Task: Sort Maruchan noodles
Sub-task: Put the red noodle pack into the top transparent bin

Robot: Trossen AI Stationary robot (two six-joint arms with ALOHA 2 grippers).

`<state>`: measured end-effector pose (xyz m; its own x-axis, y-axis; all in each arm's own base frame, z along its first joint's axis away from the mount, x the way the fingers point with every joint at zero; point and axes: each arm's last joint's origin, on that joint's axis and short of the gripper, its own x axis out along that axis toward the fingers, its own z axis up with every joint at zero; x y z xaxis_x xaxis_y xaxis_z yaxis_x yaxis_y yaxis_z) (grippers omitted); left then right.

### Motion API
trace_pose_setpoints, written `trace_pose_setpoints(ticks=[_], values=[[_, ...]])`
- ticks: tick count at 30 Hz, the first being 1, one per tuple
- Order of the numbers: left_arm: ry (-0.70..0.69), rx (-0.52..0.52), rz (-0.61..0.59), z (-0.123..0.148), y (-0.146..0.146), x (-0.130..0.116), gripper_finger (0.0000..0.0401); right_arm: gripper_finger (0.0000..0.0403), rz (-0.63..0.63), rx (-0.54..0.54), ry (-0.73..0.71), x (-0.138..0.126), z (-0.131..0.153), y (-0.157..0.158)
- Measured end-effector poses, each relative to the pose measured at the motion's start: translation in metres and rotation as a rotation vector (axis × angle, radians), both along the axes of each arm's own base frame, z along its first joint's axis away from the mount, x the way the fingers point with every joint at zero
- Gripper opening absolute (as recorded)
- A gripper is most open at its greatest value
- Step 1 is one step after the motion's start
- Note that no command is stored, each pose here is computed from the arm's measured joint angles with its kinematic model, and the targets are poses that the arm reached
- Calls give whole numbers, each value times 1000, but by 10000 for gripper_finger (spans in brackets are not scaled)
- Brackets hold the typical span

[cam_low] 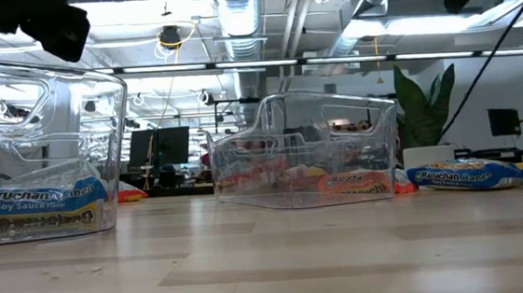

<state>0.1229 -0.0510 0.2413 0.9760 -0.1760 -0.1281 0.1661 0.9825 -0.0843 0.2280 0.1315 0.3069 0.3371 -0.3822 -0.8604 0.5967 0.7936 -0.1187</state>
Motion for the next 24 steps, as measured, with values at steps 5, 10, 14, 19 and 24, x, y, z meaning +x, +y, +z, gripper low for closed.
trace_pose_setpoints(ticks=[5,10,14,19,24], values=[[-46,-238,-295,11,-12,2,103,99,-8,-69,-7,6,-19,21],[59,-329,-477,4,-41,10,103,99,-9,-118,38,20,-41,29],[140,-293,-516,5,-75,20,107,99,-23,-153,92,29,-57,30],[248,-226,-608,23,-127,29,123,99,-43,-141,121,32,-60,26],[628,-59,-484,22,-171,29,140,99,-56,-129,102,29,-53,24]])
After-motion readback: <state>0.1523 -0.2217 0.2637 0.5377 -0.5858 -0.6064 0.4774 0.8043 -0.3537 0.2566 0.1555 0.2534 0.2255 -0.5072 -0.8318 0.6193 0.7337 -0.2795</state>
